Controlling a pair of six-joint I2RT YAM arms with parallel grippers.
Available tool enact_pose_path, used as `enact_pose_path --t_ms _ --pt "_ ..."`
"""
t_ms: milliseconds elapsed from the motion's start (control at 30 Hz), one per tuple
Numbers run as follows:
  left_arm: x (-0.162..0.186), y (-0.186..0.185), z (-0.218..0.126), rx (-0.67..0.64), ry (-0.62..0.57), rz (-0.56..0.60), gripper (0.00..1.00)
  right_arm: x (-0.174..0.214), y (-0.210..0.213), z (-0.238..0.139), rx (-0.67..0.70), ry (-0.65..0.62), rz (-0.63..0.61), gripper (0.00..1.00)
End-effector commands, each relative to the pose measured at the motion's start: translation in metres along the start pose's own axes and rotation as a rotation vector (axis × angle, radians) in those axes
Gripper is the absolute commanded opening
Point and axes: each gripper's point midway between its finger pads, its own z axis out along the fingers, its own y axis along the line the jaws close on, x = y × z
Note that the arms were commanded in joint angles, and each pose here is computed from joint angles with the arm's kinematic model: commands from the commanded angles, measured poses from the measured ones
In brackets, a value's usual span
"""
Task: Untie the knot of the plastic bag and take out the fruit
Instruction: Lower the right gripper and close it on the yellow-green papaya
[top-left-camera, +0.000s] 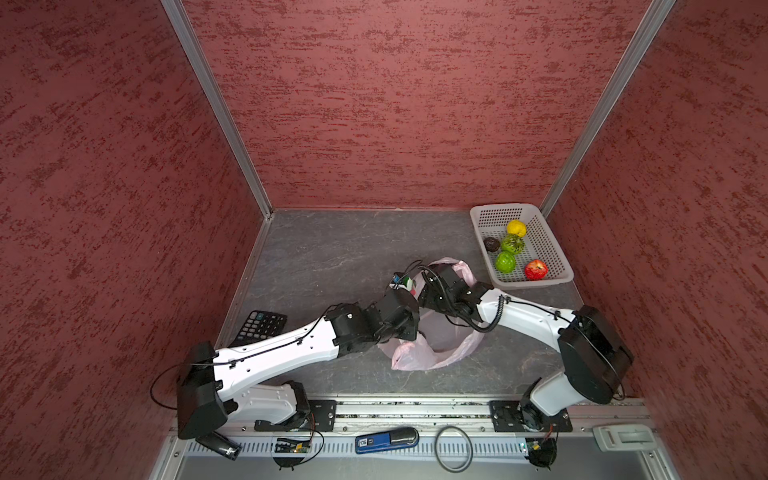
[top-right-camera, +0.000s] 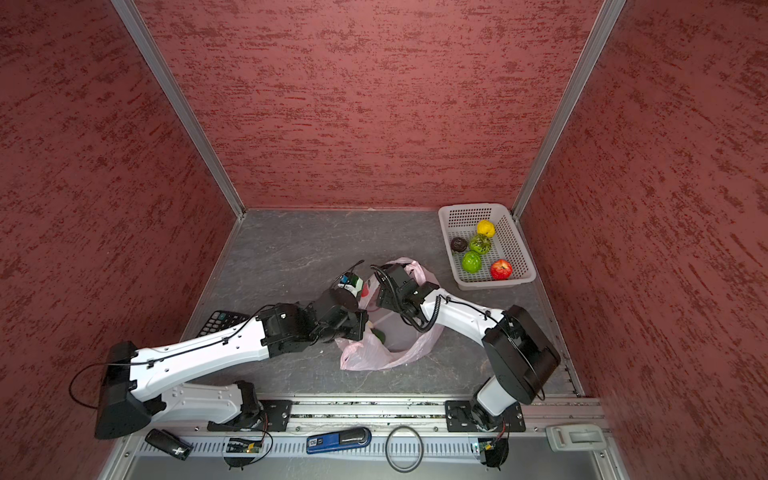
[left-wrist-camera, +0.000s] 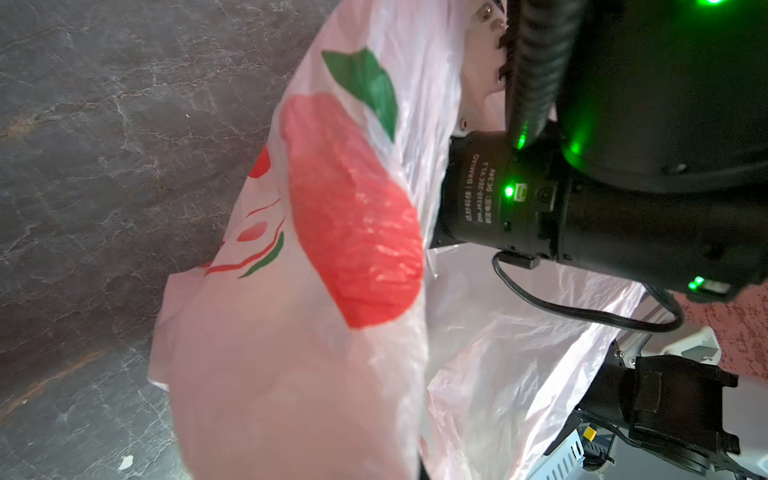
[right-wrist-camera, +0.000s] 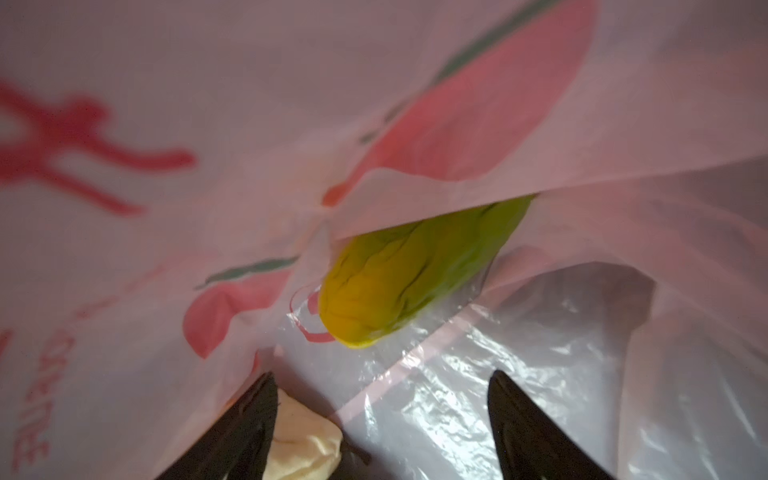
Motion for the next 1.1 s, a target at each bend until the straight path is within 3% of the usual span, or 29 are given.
enact_pose_path --t_ms 0,233,600,1067 --pt "0.003 0.001 0.006 0.004 0.018 0.011 0.0 -0.022 0.005 0.012 -0.029 -0.071 0.129 0.81" --pt "0.001 0.003 0.009 0.009 0.029 0.017 0.0 -0.024 -0.004 0.034 -0.011 -0.058 0.228 0.81" --pt "-0.001 0.008 0.009 0.02 0.037 0.017 0.0 -0.02 -0.017 0.057 0.116 -0.025 0.193 0.83" --pt "0.002 0.013 0.013 0.016 0.038 0.014 0.0 -0.022 -0.013 0.039 0.066 -0.047 0.178 0.46"
